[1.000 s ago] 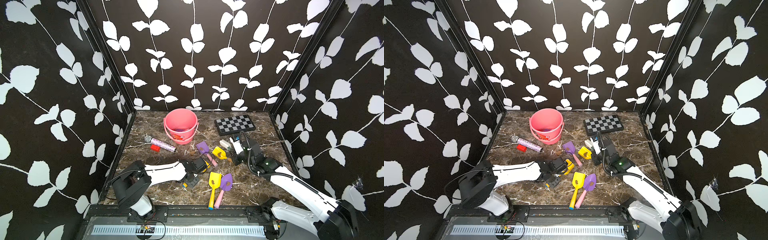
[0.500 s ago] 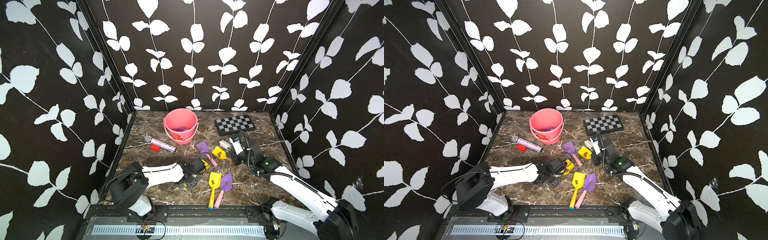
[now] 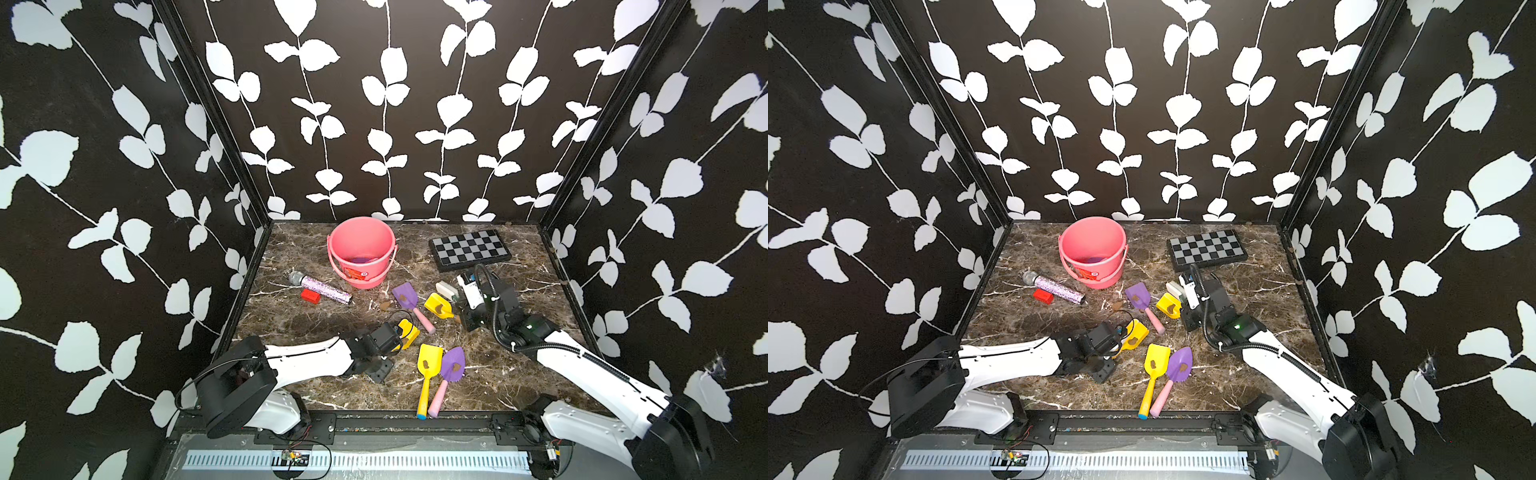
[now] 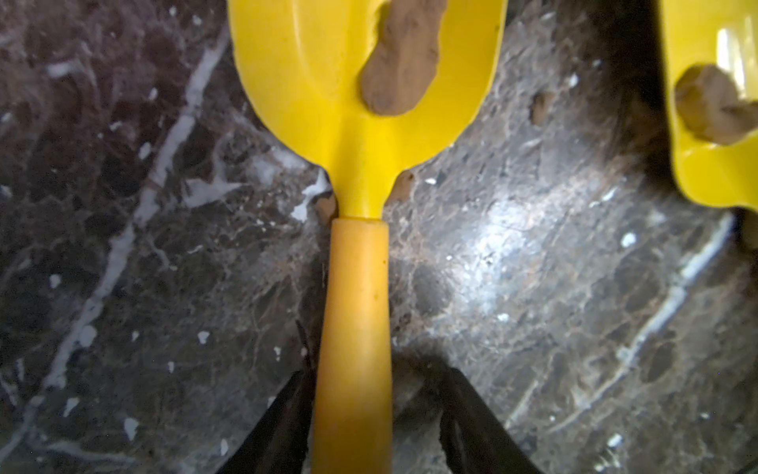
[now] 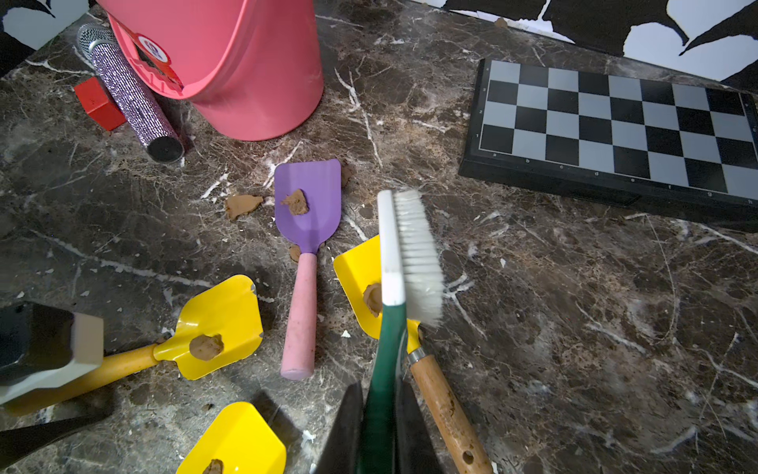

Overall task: Brush the soil off the hand trowel and place it into the bucket
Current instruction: Pick up the hand trowel from the center of the board, then brush off the soil from the hand trowel.

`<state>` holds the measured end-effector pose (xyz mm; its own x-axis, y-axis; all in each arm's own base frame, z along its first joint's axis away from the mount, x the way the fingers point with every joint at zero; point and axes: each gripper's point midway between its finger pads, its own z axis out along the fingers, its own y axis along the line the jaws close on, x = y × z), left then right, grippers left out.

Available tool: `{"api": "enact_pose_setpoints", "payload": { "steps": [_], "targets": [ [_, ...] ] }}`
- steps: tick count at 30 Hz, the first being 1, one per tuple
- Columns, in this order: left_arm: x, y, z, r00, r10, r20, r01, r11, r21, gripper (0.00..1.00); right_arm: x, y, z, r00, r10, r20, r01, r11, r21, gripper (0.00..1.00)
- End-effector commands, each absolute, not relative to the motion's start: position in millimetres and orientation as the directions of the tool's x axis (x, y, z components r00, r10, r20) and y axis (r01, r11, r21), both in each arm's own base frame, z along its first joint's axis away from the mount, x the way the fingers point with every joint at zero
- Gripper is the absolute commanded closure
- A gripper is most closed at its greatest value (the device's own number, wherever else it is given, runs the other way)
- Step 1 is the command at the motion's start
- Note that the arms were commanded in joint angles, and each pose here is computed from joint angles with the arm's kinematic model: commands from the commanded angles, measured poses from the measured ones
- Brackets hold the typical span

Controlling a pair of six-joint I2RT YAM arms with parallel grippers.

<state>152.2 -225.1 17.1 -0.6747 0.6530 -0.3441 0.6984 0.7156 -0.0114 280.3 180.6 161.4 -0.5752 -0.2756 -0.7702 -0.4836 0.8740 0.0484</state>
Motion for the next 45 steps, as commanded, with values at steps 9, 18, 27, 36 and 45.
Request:
{"api": "enact_pose_setpoints", "payload": {
  "steps": [9,18,27,36,45],
  "targets": [
    [144.8,-216.5,11.7,-0.692,0.633,-0.348,0.685,0.728,-0.038,0.68,284.4,186.5,172.5,-0.555,-0.224,-0.801,-0.481,0.872,0.090,1.00],
    [145.3,-217.5,30.0,-0.700,0.612,-0.369,0.672,0.738,-0.051,0.88,270.3,197.8,194.2,-0.604,-0.072,-0.793,-0.516,0.795,0.321,1.00],
    [142.9,-213.4,76.5,-0.743,0.570,-0.351,0.630,0.773,-0.077,1.00,228.8,232.4,215.9,-0.808,0.048,-0.587,-0.482,0.520,0.705,1.00],
    [155.2,-210.2,101.5,-0.795,0.490,-0.358,0.561,0.818,-0.127,1.00,208.1,251.3,204.3,-0.882,0.040,-0.469,-0.423,0.371,0.827,1.00],
    [159.7,-206.6,106.6,-0.822,0.446,-0.354,0.527,0.832,-0.175,1.00,203.3,277.3,191.2,-0.902,0.028,-0.431,-0.401,0.315,0.860,1.00]
  ]
}}
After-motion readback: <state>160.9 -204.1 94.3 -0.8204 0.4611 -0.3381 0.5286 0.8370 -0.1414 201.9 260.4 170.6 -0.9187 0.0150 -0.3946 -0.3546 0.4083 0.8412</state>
